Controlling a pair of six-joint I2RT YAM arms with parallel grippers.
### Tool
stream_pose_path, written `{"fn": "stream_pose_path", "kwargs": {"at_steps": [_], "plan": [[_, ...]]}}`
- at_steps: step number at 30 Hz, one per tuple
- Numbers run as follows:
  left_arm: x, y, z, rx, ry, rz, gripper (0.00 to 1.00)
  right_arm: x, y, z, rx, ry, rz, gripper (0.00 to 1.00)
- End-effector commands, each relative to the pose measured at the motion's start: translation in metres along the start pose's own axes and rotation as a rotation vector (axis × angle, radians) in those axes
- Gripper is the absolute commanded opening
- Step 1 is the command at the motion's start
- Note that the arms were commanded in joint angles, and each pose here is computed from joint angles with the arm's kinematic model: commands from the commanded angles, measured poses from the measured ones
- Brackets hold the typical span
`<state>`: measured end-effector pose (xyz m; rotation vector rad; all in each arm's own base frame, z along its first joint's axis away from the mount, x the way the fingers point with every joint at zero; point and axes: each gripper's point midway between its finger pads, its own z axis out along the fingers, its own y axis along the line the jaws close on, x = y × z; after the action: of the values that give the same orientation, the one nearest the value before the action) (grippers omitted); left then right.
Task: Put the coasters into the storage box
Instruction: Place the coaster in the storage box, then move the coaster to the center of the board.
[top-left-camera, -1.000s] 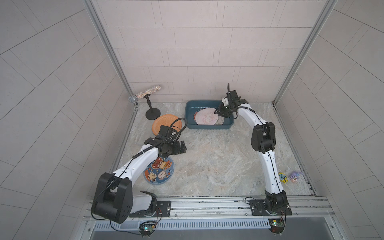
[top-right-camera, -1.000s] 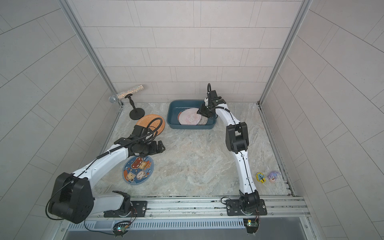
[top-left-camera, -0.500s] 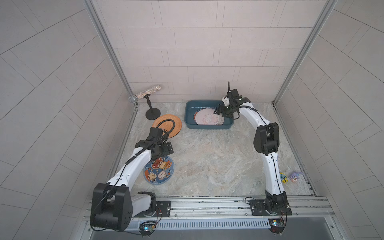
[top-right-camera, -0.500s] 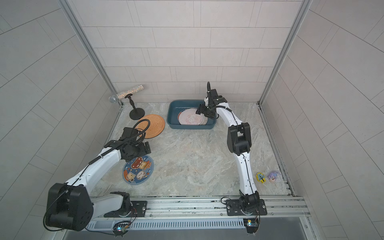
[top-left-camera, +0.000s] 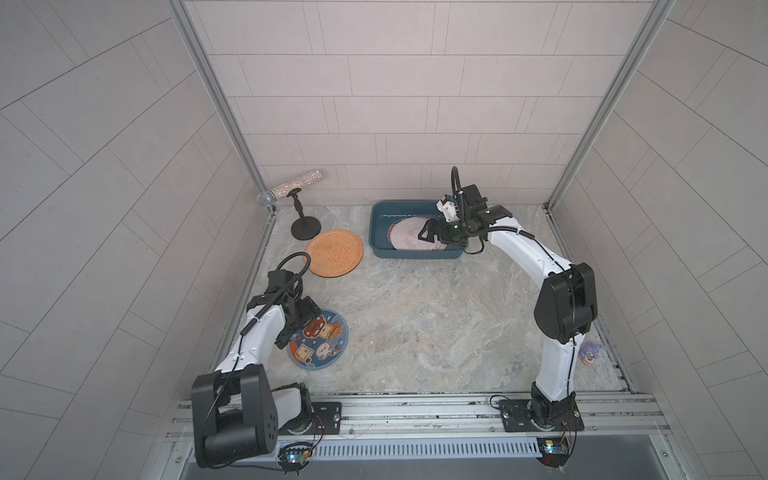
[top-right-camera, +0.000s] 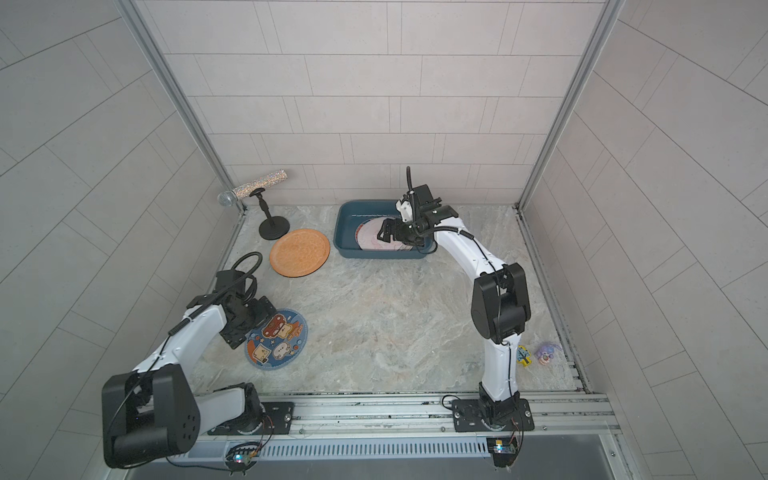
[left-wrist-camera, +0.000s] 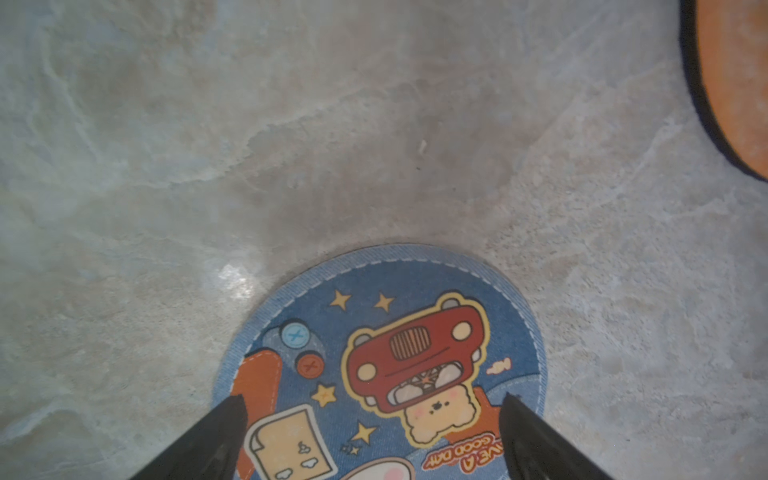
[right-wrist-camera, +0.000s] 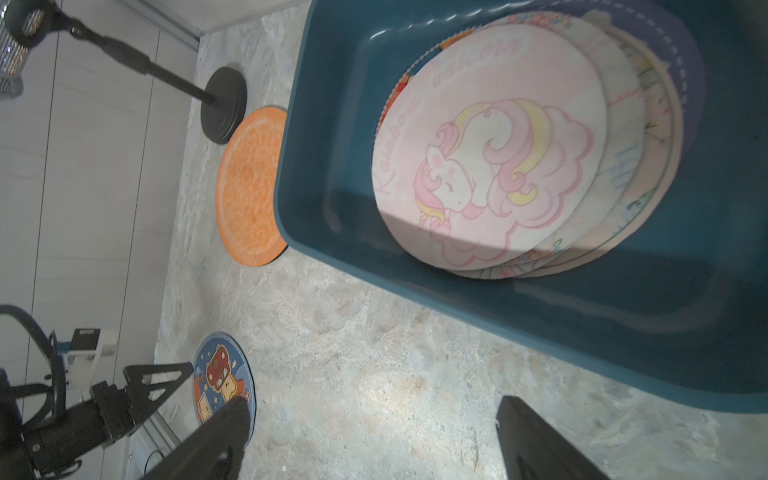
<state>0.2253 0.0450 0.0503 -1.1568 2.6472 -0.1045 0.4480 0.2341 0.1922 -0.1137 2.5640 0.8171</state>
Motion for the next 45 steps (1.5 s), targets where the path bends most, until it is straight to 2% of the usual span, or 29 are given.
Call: {"fn": "stream_pose_path", "kwargs": {"at_steps": [1, 8, 15, 24, 32, 40, 45], "plan": [[-0.001, 0.009, 0.001, -0.001, 0.002, -0.06, 1.0, 0.009, 0.014, -0.011, -0.028, -0.02, -0.029, 1.0], [0.001, 0.017, 0.022, 0.016, 0.057, -0.131, 1.0, 0.03, 0.023, -0.022, -0.039, 0.0, -0.053, 1.0], [0.012, 0.009, 0.035, 0.066, 0.114, -0.12, 1.0, 0.037, 0.022, -0.028, -0.034, 0.001, -0.058, 1.0], [0.018, 0.01, 0.043, 0.058, 0.149, -0.113, 1.0, 0.036, 0.027, -0.029, -0.049, -0.008, -0.062, 1.0], [-0.001, 0.034, 0.023, -0.049, 0.024, -0.155, 1.0, 0.036, 0.028, -0.029, -0.053, -0.011, -0.068, 1.0], [-0.002, 0.047, 0.032, -0.078, 0.073, -0.208, 1.0, 0.032, 0.032, -0.029, -0.064, -0.004, -0.082, 1.0], [0.009, 0.041, 0.044, -0.036, 0.128, -0.21, 1.0, 0.033, 0.033, -0.029, -0.068, -0.002, -0.086, 1.0]]}}
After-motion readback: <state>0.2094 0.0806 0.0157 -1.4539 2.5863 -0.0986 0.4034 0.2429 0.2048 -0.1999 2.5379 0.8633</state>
